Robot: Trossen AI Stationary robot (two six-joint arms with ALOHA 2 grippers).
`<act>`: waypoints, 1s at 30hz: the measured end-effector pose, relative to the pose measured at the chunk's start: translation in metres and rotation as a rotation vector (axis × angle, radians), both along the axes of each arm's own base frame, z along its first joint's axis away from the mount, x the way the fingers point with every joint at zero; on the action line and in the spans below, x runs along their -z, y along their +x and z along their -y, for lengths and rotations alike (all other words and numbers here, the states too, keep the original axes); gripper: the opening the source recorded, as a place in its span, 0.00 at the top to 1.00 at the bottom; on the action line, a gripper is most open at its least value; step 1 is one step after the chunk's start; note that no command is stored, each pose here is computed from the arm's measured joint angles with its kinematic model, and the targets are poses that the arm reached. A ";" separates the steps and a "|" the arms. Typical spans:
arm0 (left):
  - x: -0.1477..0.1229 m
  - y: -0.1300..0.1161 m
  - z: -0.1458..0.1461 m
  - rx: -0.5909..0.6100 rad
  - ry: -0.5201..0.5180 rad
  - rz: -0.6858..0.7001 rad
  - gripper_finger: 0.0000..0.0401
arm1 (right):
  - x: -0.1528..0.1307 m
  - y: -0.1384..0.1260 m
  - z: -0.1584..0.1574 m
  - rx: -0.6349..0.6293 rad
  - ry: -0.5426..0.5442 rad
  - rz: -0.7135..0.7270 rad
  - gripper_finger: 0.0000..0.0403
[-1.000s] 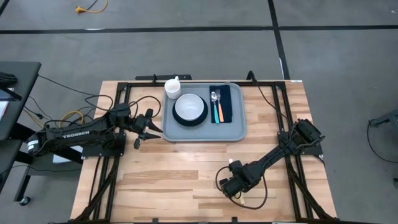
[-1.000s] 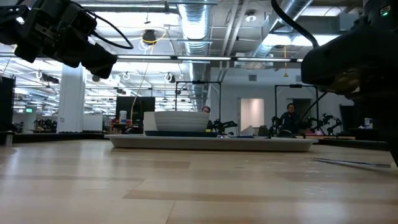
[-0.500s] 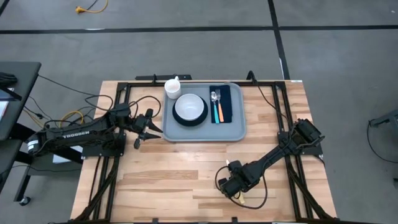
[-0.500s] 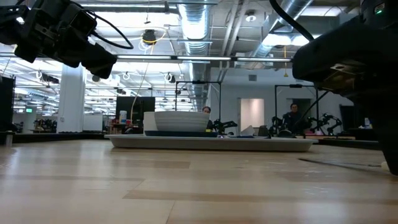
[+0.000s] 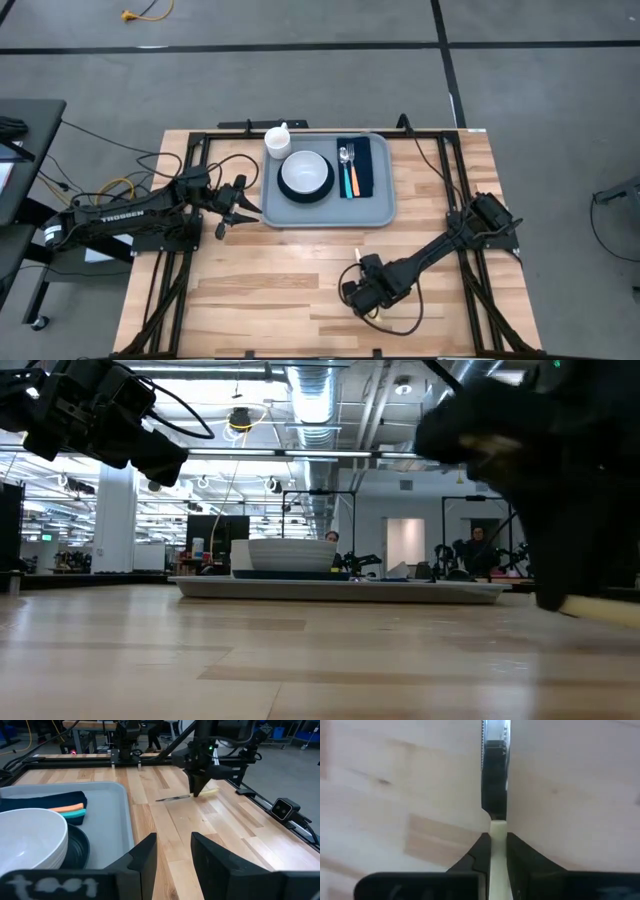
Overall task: Set up tray
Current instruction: Put the yellow knife on the blue napkin to the right of the orange spoon
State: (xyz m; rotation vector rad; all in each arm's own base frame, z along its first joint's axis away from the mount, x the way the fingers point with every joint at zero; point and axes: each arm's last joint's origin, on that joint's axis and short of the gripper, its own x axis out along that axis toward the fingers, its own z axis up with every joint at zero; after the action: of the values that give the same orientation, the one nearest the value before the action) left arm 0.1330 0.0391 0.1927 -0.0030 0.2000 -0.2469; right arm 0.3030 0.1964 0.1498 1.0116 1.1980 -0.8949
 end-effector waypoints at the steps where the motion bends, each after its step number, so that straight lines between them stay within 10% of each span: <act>1: 0.000 0.000 0.000 0.000 0.000 0.000 0.73 | -0.003 0.002 -0.001 -0.003 0.000 0.011 0.94; 15: 0.000 0.000 0.000 0.014 -0.003 0.002 0.73 | -0.024 0.023 0.010 -0.061 -0.012 0.071 0.95; 30: -0.001 0.000 0.001 0.053 -0.005 0.010 0.73 | -0.049 0.058 0.100 -0.200 -0.025 -0.046 0.96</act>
State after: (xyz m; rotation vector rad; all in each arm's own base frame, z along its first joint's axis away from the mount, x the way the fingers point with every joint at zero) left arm 0.1327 0.0377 0.1933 -0.0010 0.1895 -0.2997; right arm 0.3612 0.0966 0.1990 0.8389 1.2990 -0.7773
